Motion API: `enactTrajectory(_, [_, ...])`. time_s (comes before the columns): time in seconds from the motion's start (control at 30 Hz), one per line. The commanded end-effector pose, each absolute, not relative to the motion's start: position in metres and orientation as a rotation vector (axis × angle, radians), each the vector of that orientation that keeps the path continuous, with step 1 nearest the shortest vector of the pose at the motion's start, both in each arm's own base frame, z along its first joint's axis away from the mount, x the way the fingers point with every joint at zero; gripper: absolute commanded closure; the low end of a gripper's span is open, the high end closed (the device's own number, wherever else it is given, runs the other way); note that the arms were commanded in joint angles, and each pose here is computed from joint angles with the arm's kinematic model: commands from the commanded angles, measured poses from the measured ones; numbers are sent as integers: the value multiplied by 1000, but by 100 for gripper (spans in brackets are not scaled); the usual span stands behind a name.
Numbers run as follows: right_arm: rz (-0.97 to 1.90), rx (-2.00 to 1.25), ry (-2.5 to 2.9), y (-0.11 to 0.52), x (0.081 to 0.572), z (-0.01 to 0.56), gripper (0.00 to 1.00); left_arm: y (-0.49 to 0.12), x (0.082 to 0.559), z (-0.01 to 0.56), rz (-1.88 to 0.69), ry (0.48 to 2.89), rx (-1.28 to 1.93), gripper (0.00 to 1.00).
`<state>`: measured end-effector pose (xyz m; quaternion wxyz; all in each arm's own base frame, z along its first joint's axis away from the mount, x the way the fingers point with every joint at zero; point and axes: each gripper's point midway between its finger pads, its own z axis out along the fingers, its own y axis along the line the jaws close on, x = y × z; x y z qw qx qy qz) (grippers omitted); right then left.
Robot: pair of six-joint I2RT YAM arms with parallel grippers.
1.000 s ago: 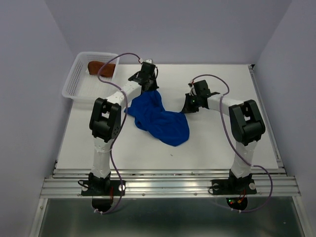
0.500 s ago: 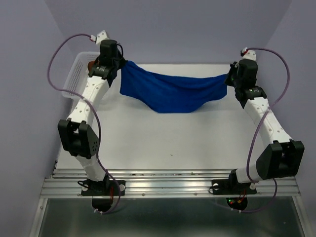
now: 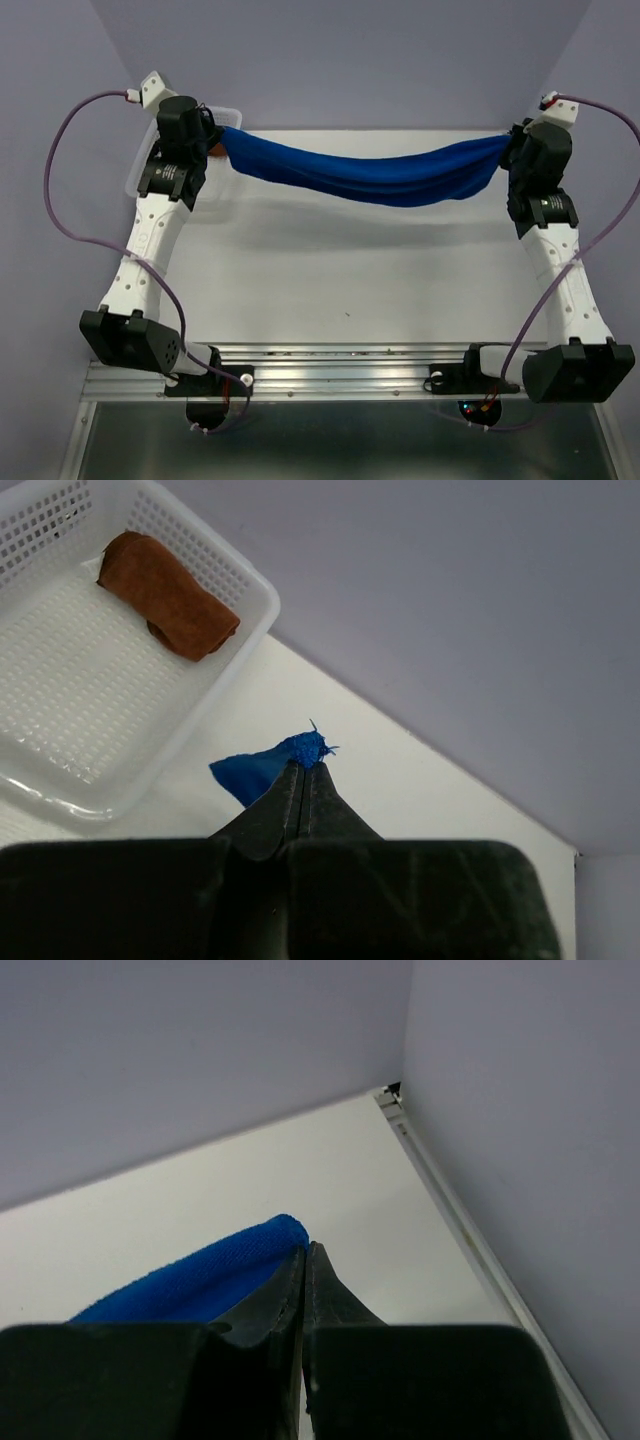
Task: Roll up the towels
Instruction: Flatten the towel
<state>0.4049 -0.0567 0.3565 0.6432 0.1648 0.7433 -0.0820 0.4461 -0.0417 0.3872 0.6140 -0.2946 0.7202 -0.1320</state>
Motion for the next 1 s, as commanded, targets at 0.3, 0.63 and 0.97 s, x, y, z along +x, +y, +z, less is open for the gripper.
enactTrajectory(0.3, [-483,528,1410,-111,274,434,99,-25,349,387,-375,1612,-768,100])
enactTrajectory(0.63, [-572,488,1649,-120,334,363,99,-62,403,311,-447,1847,-726,100])
enactTrajectory(0.97, [-340,347,2058,-166,497,213,75,-115,559,197,-411,2180,-696,2])
